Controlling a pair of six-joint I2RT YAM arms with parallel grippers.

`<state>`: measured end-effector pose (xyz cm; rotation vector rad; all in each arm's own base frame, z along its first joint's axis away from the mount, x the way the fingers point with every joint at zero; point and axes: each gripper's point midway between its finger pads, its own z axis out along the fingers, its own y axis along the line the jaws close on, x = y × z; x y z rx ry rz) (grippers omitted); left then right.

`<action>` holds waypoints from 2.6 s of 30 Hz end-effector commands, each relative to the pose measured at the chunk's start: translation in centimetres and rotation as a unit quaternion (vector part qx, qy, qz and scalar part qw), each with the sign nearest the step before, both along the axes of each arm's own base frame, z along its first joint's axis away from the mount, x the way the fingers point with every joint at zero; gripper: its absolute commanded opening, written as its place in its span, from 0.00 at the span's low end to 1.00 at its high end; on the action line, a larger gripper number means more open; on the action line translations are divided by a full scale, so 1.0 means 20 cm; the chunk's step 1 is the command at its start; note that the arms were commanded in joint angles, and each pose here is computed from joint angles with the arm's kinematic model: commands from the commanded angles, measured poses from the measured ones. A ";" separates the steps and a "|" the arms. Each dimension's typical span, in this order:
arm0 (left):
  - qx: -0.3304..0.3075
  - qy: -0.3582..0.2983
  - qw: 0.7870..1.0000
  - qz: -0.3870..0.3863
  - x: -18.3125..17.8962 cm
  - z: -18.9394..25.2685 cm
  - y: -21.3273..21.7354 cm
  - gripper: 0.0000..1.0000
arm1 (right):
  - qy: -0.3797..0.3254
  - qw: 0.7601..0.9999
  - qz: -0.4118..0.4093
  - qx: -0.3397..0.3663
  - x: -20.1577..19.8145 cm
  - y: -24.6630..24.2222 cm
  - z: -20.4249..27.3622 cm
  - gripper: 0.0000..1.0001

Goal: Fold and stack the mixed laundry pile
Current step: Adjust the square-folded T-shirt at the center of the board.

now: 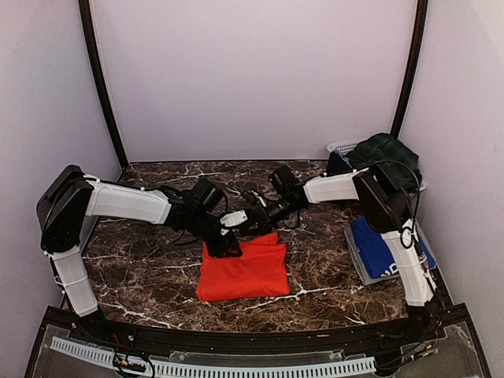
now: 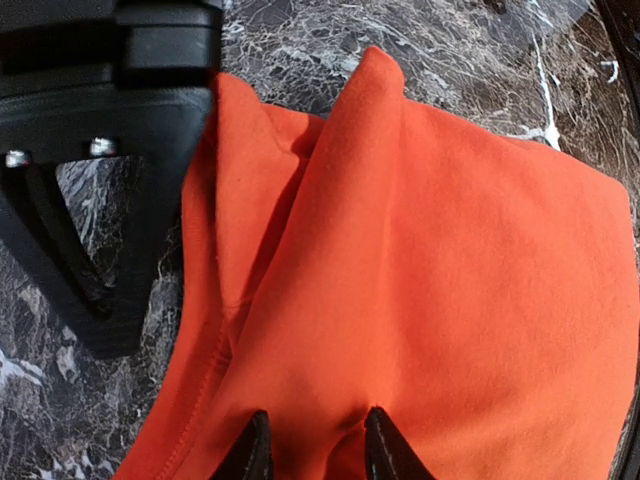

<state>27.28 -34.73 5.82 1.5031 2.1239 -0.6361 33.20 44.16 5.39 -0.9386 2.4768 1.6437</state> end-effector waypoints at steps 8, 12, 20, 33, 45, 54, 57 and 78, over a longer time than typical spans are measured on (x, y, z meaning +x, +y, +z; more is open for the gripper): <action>-0.016 -0.068 0.998 0.008 0.05 0.22 0.03 0.00 | 0.010 0.999 0.011 -0.033 -0.05 -0.02 -0.21 0.06; -0.034 -0.101 0.994 0.021 0.07 0.34 0.04 0.00 | 0.016 0.999 0.013 -0.036 -0.08 -0.04 -0.24 0.03; -0.018 -0.119 0.992 0.037 0.13 0.32 0.08 0.00 | 0.021 0.999 0.019 -0.028 -0.11 -0.05 -0.24 0.00; 0.056 -0.142 0.982 0.110 0.33 0.08 0.17 0.03 | -0.031 0.999 -0.030 -0.021 0.06 -0.16 0.06 0.23; -0.059 -0.073 0.968 0.232 0.35 0.39 0.33 0.34 | -0.092 0.989 -0.108 -0.044 0.10 -0.55 0.36 0.40; -0.096 0.090 0.918 0.374 0.33 0.23 0.49 0.33 | -0.062 0.992 -0.083 -0.066 -0.12 -0.57 0.22 0.43; -0.094 0.116 0.906 0.395 0.32 0.18 0.50 0.32 | -0.053 0.992 -0.083 -0.076 -0.14 -0.57 0.15 0.43; -0.085 0.188 0.895 0.397 0.33 -0.01 0.42 0.26 | -0.057 0.993 -0.062 -0.079 -0.13 -0.46 0.11 0.40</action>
